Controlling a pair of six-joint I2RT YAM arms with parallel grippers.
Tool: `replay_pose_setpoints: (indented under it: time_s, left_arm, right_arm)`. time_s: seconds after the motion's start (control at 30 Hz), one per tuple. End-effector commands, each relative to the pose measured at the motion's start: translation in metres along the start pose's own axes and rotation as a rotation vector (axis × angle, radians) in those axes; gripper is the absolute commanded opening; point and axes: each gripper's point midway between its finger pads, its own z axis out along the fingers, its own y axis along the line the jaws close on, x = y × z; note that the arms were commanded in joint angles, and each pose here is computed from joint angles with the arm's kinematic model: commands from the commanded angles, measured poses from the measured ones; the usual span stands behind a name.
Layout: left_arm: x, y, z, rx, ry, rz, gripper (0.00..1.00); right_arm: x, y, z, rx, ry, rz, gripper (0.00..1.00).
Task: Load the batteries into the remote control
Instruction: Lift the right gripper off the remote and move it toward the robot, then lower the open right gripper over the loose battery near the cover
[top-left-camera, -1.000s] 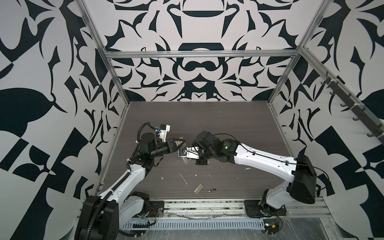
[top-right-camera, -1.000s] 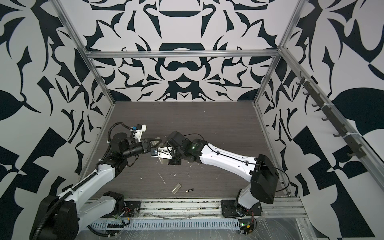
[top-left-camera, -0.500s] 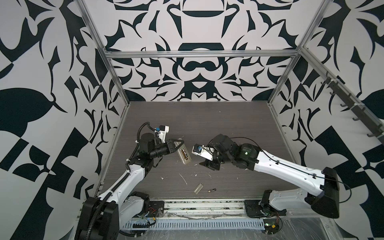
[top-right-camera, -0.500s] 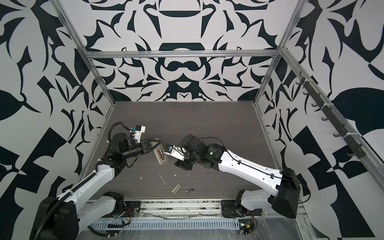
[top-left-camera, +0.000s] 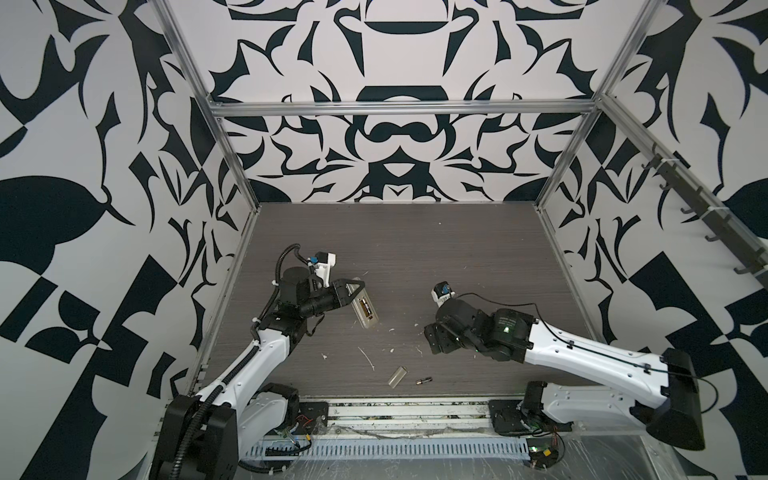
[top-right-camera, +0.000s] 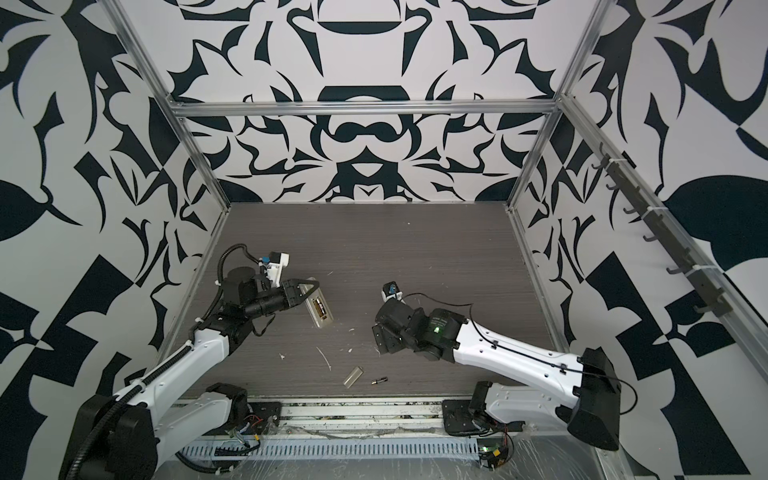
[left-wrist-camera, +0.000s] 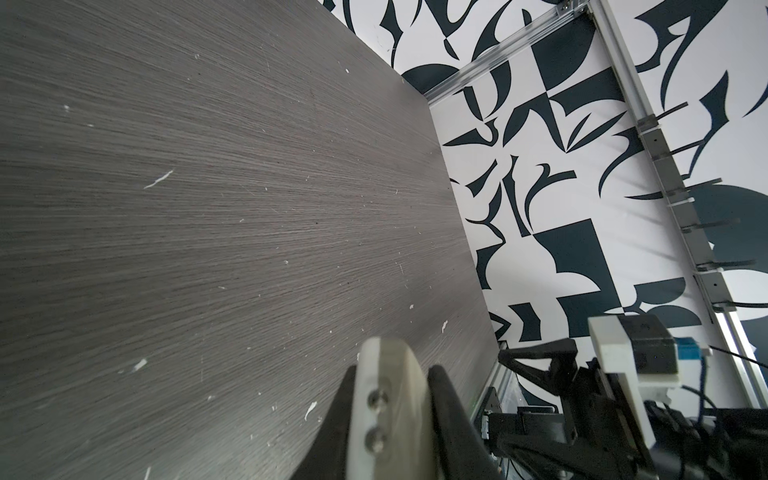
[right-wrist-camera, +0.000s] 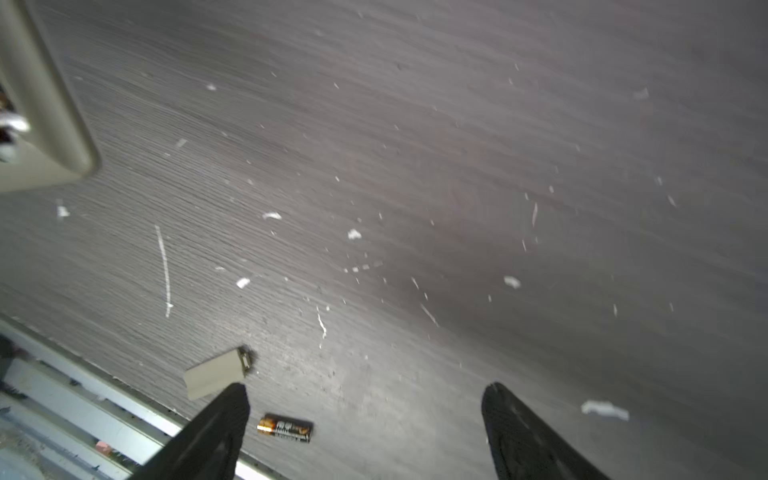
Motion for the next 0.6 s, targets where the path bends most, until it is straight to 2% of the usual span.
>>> replay_pose_setpoints:
  time_s: [0.0,0.2,0.37,0.57]
  left_arm:
    - [-0.006,-0.005,-0.004,0.0,-0.025,0.035,0.0]
    - [-0.007,-0.011,-0.007,0.02,-0.035,0.046,0.0]
    - [-0.009,-0.017,-0.01,0.039,-0.05,0.056,0.0]
    - [-0.011,-0.027,-0.014,0.073,-0.068,0.072,0.0]
  right_arm:
    - [0.013,-0.004,-0.002,0.103,0.048,0.129,0.92]
    - [0.055,0.032,0.016,0.05,0.193,0.184,0.91]
    - [0.07,0.043,0.019,-0.004,0.237,0.274,0.85]
    - [0.085,0.05,0.03,-0.012,0.303,0.306,0.75]
